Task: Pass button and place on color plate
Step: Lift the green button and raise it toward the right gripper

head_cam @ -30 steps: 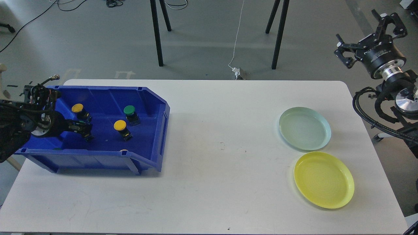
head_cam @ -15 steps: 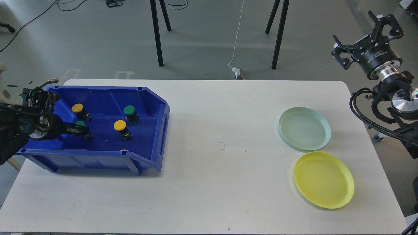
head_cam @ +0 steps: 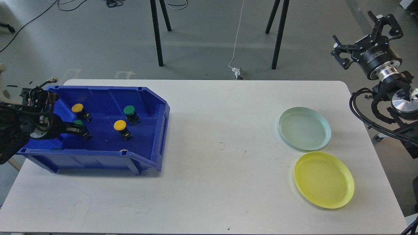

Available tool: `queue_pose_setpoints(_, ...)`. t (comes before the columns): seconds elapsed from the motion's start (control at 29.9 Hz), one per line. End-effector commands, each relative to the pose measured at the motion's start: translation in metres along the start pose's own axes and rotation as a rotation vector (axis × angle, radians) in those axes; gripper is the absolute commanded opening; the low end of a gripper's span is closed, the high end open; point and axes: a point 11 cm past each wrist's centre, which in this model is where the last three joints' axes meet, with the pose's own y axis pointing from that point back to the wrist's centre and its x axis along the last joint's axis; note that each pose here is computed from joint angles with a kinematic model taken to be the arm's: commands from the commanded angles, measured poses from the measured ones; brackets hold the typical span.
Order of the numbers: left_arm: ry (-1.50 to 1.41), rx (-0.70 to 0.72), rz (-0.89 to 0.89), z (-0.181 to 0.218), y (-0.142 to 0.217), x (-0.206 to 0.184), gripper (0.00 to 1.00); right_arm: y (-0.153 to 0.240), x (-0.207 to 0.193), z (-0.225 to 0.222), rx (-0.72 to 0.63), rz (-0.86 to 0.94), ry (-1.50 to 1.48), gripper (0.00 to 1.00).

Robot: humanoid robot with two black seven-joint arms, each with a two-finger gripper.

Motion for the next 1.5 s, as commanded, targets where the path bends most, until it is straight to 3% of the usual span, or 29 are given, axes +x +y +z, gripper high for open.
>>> queue_pose_setpoints(0.0,-0.009,-0.033,0.008,0.008,0.003,0.003,0.35,0.000,0.000,-0.001,0.002,0.000,0.001,1.00)
queue_pose_setpoints(0.57,-0.020,-0.042,0.043,-0.014,0.053,0.019,0.35,0.000,0.000,-0.001,0.001,-0.001,0.002,1.00)
queue_pose_setpoints(0.77,-0.062,-0.100,0.109,-0.002,0.107,0.060,0.35,-0.003,-0.004,-0.003,0.004,-0.009,0.004,1.00)
queue_pose_setpoints(0.93,-0.032,-0.201,0.345,0.011,0.182,0.117,0.35,-0.003,-0.005,-0.003,0.002,-0.012,0.006,1.00)
queue_pose_setpoints(1.1,0.123,-0.432,0.612,0.040,0.248,0.175,0.35,-0.006,-0.012,-0.017,0.020,-0.028,0.023,0.98)
queue_pose_setpoints(1.2,0.180,-0.557,0.692,0.058,0.268,0.195,0.34,-0.002,-0.011,-0.038,0.041,-0.025,0.060,0.98)
queue_pose_setpoints(1.34,0.162,-0.717,0.676,0.117,0.252,0.214,0.29,0.001,-0.024,-0.049,0.027,-0.073,0.125,0.98)
queue_pose_setpoints(1.47,0.153,-0.780,0.574,0.184,0.212,0.216,0.29,0.004,-0.050,-0.039,-0.011,-0.166,0.128,0.97)
